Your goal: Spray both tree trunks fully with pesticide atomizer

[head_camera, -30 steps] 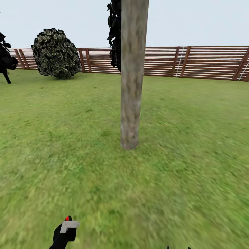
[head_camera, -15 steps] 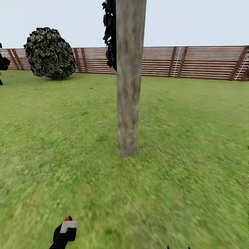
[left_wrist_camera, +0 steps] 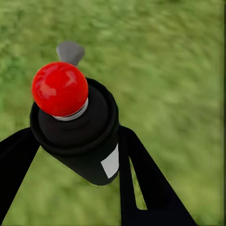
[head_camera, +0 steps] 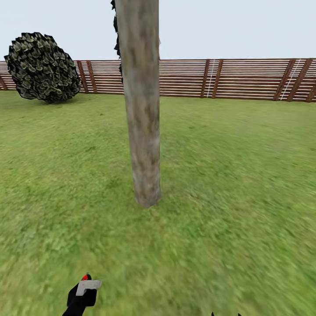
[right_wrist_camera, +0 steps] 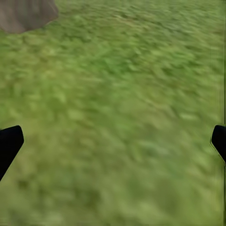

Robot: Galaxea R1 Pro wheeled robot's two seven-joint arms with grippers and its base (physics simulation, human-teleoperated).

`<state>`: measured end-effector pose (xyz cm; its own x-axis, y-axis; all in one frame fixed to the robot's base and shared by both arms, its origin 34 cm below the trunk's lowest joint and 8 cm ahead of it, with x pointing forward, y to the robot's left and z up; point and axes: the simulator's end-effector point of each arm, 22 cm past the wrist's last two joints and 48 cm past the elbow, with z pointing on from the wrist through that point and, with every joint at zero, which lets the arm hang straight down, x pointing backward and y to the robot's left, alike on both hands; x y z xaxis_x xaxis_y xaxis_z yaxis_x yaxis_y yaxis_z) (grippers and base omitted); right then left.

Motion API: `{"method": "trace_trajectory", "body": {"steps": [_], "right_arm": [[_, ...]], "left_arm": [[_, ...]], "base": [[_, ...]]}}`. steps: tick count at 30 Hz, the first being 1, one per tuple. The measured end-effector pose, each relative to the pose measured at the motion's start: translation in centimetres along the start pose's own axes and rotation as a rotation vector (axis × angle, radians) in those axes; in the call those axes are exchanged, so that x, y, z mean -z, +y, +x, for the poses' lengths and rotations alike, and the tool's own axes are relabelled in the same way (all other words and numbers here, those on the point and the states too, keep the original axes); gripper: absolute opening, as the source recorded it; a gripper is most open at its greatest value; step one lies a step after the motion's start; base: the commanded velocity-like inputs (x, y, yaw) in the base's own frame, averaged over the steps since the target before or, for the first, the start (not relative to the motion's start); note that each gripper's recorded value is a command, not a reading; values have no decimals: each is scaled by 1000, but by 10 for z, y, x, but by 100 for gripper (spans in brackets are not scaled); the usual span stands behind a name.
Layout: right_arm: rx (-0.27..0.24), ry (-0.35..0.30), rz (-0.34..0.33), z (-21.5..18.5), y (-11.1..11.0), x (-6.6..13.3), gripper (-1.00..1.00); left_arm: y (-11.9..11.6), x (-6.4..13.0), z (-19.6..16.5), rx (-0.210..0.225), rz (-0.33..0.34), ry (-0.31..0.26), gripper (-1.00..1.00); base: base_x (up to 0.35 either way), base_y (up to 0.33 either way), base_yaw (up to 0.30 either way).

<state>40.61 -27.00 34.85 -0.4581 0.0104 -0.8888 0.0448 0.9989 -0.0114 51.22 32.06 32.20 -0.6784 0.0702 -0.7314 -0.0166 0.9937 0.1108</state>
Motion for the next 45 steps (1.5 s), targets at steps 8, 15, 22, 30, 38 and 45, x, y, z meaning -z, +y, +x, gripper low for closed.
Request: {"method": "trace_trajectory", "body": {"steps": [8, 15, 22, 30, 38, 45], "right_arm": [[6, 0, 9, 0, -7, 0, 100], [12, -8, 7, -4, -9, -3, 100], [71, -56, -20, -55, -20, -60, 100], [493, 52, -584, -124, 95, -135, 100], [529, 92, -926, -136, 146, -110, 100], [522, 96, -982, -135, 161, -100, 100]], "left_arm": [[0, 0, 1, 1, 0, 1, -100], [-2, 0, -3, 0, 5, -7, -100], [-6, -5, -14, -18, 22, -23, -100], [-71, 7, -36, -301, 572, -10, -100], [-102, 41, -52, -493, 956, 111, -100], [-95, 46, -32, -617, 985, 227, -100]], "base": [[81, -13, 0], [159, -1, 0], [36, 0, 0], [1, 0, 0], [0, 0, 0], [0, 0, 0]]}}
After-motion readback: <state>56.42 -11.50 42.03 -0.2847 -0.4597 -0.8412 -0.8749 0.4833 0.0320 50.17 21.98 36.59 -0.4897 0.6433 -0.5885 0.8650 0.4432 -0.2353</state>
